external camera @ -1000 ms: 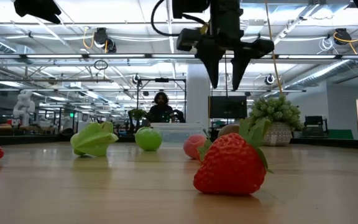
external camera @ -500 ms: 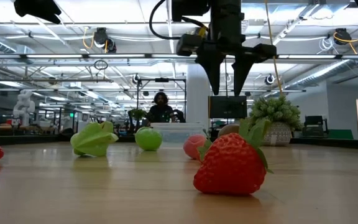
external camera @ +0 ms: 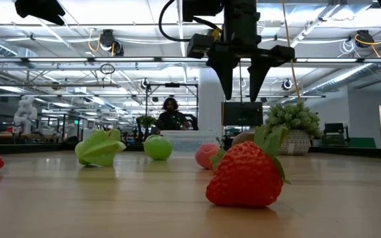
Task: Pick and placing Produce into tupperware
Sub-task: Put the kiwi into the transparent bin
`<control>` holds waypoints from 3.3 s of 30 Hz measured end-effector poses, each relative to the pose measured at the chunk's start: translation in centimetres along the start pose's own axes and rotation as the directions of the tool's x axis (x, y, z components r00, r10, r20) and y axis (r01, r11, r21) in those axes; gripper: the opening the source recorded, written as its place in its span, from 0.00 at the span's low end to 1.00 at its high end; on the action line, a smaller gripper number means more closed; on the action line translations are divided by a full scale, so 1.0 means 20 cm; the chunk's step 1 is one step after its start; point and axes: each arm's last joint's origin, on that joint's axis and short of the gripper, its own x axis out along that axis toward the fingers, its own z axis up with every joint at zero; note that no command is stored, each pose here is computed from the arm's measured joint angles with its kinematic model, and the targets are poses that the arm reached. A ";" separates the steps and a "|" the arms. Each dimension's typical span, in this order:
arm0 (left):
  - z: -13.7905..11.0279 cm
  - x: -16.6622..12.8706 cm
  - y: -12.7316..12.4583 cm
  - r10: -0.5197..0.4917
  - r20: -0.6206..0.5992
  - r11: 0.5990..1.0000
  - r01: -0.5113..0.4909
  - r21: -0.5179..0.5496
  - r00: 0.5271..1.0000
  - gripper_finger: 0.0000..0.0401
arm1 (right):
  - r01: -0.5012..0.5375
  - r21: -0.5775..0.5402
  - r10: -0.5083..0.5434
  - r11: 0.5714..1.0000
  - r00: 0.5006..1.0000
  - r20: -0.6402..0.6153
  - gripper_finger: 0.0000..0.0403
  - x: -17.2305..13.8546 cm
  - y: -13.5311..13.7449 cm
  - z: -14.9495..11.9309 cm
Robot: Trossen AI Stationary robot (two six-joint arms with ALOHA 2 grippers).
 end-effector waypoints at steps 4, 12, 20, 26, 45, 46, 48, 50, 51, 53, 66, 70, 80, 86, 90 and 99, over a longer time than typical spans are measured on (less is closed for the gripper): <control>0.00 0.00 0.00 0.000 0.000 1.000 0.000 0.000 1.000 0.51 | 0.019 0.000 -0.019 1.000 1.000 -0.002 0.61 0.00 -0.01 0.00; 0.00 0.00 0.00 0.000 0.000 1.000 0.000 0.000 1.000 0.51 | 0.006 -0.014 -0.006 1.000 1.000 0.031 0.78 0.00 0.00 0.00; 0.00 0.00 0.00 0.000 0.000 1.000 0.000 0.000 1.000 0.51 | -0.032 -0.011 0.033 0.999 0.999 0.033 0.79 0.16 0.00 0.01; 0.00 0.00 0.00 0.000 0.000 1.000 0.000 0.000 1.000 0.51 | -0.002 -0.003 0.002 1.000 1.000 -0.024 0.79 0.25 -0.04 0.01; 0.00 0.00 0.00 0.000 0.000 1.000 0.000 0.000 1.000 0.51 | -0.042 -0.021 0.041 0.999 0.999 -0.016 0.79 0.41 -0.08 0.04; 0.00 0.00 0.00 0.000 0.000 1.000 0.000 0.000 1.000 0.51 | -0.042 -0.020 0.041 0.999 0.999 -0.017 0.79 0.41 -0.08 0.04; 0.00 0.00 0.00 0.000 0.000 1.000 0.000 0.000 1.000 0.51 | -0.042 -0.024 0.041 0.999 0.999 -0.016 0.79 0.41 -0.08 0.04; 0.00 0.00 0.00 0.000 0.000 1.000 0.000 0.000 1.000 0.51 | -0.043 -0.035 0.042 0.998 0.999 -0.016 0.79 0.41 -0.08 0.04; 0.00 0.00 0.00 0.000 0.000 1.000 0.000 0.000 1.000 0.51 | -0.044 -0.035 0.044 0.998 0.999 -0.016 0.78 0.41 -0.08 0.04; 0.00 0.00 0.00 0.000 0.000 1.000 0.000 0.000 1.000 0.51 | -0.045 -0.036 0.045 0.998 0.999 -0.015 0.77 0.41 -0.08 0.05; 0.00 0.00 0.00 0.000 0.000 1.000 0.000 0.000 1.000 0.51 | -0.045 -0.009 0.045 0.999 0.999 -0.016 0.70 0.41 -0.08 0.05; 0.00 0.00 0.00 0.000 0.000 1.000 0.000 0.000 1.000 0.51 | -0.045 -0.002 0.045 0.999 0.999 -0.015 0.68 0.41 -0.08 0.05; 0.00 0.00 0.00 0.000 0.000 1.000 0.000 0.000 1.000 0.51 | -0.045 0.020 0.046 0.999 0.999 -0.015 0.59 0.41 -0.08 0.05; 0.00 0.00 0.00 0.000 0.000 1.000 0.000 0.000 1.000 0.51 | -0.046 0.021 0.046 0.999 0.999 -0.015 0.56 0.41 -0.08 0.05; 0.00 0.00 0.00 0.000 0.000 1.000 0.000 0.000 1.000 0.51 | -0.046 0.022 0.046 0.999 0.999 -0.015 0.55 0.41 -0.08 0.06; 0.00 0.00 0.00 0.000 0.000 1.000 0.000 0.000 1.000 0.51 | -0.089 0.022 0.089 0.996 0.996 -0.004 0.55 0.33 -0.09 0.06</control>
